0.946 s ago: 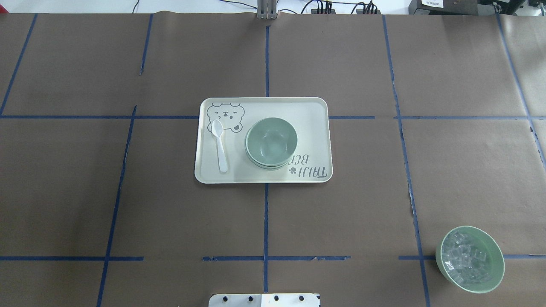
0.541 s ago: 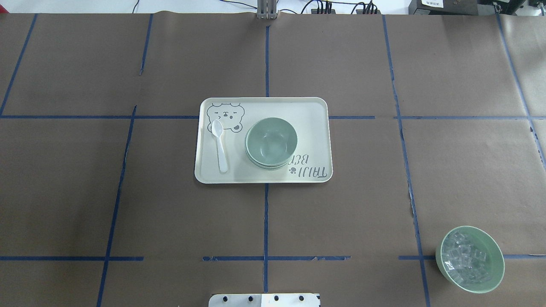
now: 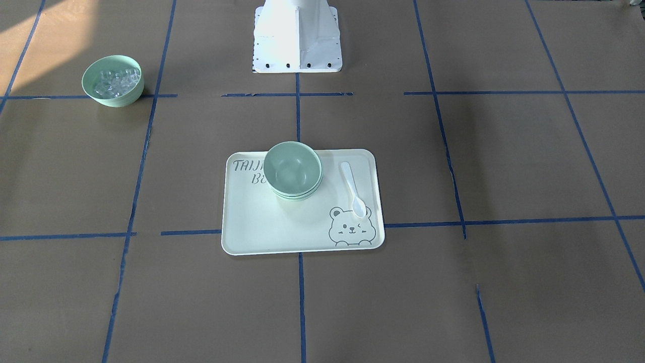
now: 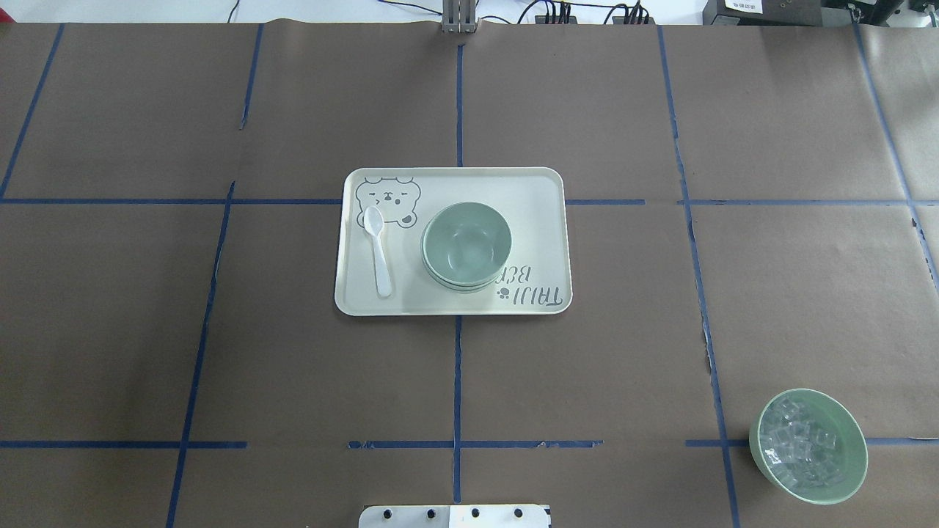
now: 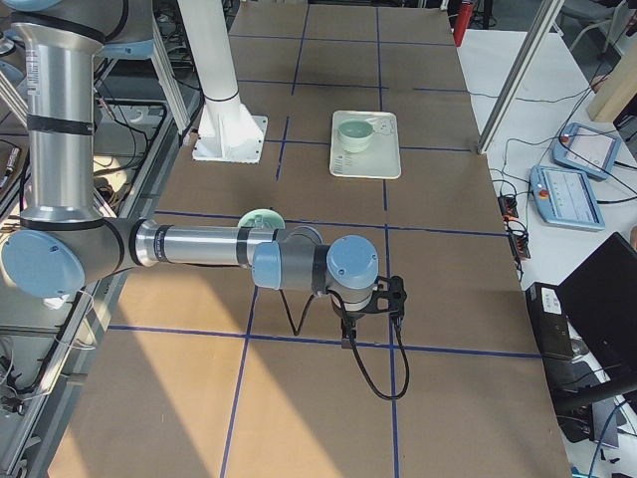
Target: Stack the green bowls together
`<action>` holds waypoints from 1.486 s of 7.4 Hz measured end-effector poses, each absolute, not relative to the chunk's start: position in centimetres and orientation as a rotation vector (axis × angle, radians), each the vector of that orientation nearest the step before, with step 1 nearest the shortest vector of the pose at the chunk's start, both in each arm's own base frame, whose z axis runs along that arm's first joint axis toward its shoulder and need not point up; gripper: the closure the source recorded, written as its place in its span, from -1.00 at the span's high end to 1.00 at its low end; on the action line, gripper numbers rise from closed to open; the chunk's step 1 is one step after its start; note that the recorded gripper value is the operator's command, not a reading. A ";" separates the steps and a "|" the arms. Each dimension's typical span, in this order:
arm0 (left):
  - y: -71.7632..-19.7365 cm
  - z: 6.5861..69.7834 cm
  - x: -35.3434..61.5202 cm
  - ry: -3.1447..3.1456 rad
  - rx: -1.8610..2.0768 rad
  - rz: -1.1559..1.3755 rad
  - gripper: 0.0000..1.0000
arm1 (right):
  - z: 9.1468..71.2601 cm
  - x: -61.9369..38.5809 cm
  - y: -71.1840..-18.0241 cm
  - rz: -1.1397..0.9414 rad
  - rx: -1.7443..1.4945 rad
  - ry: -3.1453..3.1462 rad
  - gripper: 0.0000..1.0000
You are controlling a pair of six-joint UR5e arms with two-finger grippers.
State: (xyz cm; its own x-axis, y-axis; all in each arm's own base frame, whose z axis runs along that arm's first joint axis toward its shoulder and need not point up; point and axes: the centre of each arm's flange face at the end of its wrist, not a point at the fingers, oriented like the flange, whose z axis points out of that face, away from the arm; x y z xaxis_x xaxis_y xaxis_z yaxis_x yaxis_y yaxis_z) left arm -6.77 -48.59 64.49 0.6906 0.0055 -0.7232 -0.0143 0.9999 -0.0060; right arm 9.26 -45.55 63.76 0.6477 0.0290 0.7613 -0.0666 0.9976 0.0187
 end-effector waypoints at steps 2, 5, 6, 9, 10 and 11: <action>-48.6 64.5 -6.8 0.809 -0.011 0.011 1.00 | 63.6 9.2 -45.7 0.054 0.048 -0.867 1.00; -48.6 64.5 -6.8 0.810 -0.011 0.011 1.00 | 63.4 9.3 -45.8 0.051 0.053 -0.866 1.00; -48.6 64.5 -6.8 0.810 -0.011 0.011 1.00 | 63.4 9.3 -45.8 0.051 0.054 -0.865 1.00; -48.6 64.4 -6.8 0.811 -0.010 0.012 1.00 | 63.5 9.3 -45.7 0.051 0.054 -0.865 1.00; -48.7 64.4 -6.8 0.810 -0.008 0.012 1.00 | 63.6 9.2 -45.7 0.052 0.053 -0.865 1.00; -48.7 64.3 -6.8 0.810 -0.008 0.013 1.00 | 63.6 9.2 -45.7 0.052 0.052 -0.865 1.00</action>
State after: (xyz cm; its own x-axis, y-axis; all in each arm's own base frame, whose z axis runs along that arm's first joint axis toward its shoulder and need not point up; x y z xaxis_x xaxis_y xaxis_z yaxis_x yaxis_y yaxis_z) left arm -6.76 -48.67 64.33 0.6894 0.0082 -0.7243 -0.0143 0.9999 -0.0022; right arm 9.25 -45.66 63.60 0.6474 0.0247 0.7618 -0.0672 0.9974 0.0248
